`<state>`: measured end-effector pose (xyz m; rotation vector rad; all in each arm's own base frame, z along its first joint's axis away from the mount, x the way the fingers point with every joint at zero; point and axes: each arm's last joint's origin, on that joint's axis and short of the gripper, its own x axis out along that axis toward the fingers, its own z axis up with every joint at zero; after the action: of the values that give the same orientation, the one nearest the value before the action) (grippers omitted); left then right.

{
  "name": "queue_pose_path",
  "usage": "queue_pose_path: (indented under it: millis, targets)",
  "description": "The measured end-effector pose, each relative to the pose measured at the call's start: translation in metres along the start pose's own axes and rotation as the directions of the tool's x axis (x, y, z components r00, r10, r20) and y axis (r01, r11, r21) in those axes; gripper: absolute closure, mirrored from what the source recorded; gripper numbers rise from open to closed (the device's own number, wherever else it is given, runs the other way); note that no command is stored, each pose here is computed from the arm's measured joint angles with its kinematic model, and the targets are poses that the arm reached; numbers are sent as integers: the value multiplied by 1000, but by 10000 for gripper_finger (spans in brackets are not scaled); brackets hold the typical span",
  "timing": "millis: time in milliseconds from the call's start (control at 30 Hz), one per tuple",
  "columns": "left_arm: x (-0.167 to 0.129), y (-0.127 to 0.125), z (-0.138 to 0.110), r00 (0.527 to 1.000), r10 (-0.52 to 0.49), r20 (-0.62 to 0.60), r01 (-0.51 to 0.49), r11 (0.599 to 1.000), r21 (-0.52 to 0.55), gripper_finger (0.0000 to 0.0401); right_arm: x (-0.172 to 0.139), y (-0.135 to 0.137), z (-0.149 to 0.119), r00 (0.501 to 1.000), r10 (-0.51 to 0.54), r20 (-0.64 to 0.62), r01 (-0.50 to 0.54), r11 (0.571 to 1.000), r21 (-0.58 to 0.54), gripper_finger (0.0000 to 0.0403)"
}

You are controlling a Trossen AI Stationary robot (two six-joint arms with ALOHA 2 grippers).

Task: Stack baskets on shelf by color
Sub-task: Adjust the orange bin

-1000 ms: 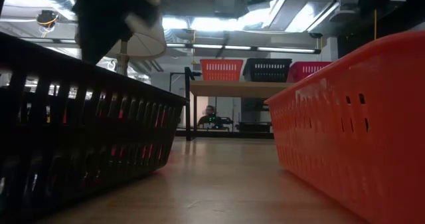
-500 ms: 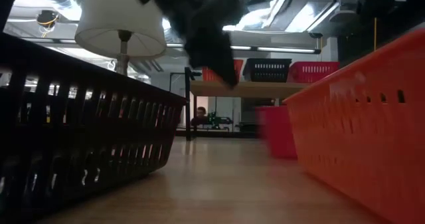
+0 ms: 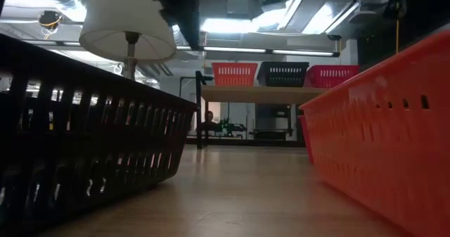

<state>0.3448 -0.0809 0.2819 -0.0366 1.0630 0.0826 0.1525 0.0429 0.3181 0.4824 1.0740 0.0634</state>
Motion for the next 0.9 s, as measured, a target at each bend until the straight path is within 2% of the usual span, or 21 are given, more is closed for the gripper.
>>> queue_pose_path:
  millis: [67,133,267,400,633,767,900]
  targets:
    - [0,-10,-5,1000,-10,-19,11,999,32,317,17,1,-4,1000,-1,-23,1,1000,-6,268]
    - [-1,-20,-6,1000,-21,-5,21,998,51,317,35,-3,-12,995,-49,-91,50,999,9,268]
    - [-1,-28,-9,1000,9,5,-9,997,82,317,61,-14,-32,965,-161,-206,186,976,109,268]
    - [-2,-29,-10,1000,19,9,-20,996,87,317,81,-19,-46,952,-174,-252,223,958,179,268]
    - [0,-23,-8,999,37,12,-38,997,74,317,121,-24,-60,966,-147,-213,201,945,258,268]
    - [0,-18,-6,998,64,19,-65,996,62,317,145,-35,-64,961,-213,-177,254,933,256,268]
    - [1,-12,-4,997,73,18,-74,996,48,317,159,-42,-55,948,-299,-108,317,912,261,268]
